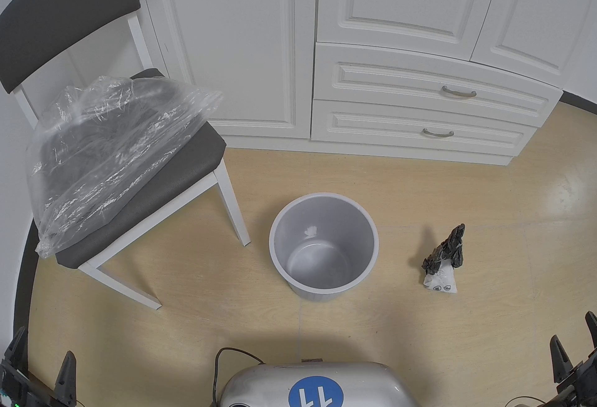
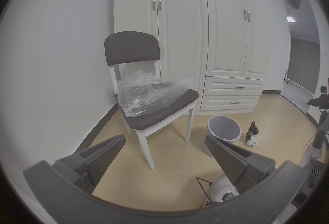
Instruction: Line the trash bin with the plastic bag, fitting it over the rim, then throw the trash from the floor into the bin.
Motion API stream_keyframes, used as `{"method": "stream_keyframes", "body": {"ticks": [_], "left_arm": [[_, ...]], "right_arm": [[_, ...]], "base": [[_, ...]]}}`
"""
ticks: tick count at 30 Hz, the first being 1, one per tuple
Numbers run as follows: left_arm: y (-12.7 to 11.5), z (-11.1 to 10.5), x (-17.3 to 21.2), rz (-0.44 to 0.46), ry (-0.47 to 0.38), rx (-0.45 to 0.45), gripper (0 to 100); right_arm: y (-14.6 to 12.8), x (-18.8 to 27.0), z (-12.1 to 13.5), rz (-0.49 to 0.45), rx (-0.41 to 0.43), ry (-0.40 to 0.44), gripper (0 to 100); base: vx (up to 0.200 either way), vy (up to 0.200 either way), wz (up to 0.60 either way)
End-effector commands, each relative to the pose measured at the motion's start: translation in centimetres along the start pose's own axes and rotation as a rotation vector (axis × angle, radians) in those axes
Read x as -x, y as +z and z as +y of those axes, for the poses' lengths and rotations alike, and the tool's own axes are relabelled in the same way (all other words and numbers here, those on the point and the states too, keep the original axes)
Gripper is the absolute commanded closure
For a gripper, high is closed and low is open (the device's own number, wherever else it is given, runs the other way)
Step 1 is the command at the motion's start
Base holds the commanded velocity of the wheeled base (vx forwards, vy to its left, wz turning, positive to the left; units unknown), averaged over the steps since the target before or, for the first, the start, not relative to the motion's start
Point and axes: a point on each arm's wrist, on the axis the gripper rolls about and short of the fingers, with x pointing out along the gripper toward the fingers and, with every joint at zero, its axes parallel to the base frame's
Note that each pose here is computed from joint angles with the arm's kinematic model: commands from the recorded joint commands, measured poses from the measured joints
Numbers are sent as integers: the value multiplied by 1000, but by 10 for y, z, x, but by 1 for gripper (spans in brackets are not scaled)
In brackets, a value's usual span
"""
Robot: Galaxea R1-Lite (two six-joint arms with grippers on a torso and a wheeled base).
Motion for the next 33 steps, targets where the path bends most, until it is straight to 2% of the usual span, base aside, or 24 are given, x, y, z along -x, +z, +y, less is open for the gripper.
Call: {"method": "stream_keyframes", "body": {"ticks": [1, 16, 33], "left_arm": [[-5, 0, 0, 1, 2, 7, 0], [-5, 0, 0, 1, -2, 1, 0], [-5, -1, 0, -5, -33, -35, 0]], "right_arm": [[-5, 0, 0, 0, -1, -1, 0], [-5, 0, 0, 2, 4, 0, 0], [-5, 0, 1, 0, 50, 14, 0]], "base": [[0, 0, 0], [0, 0, 0], [0, 0, 0]]}}
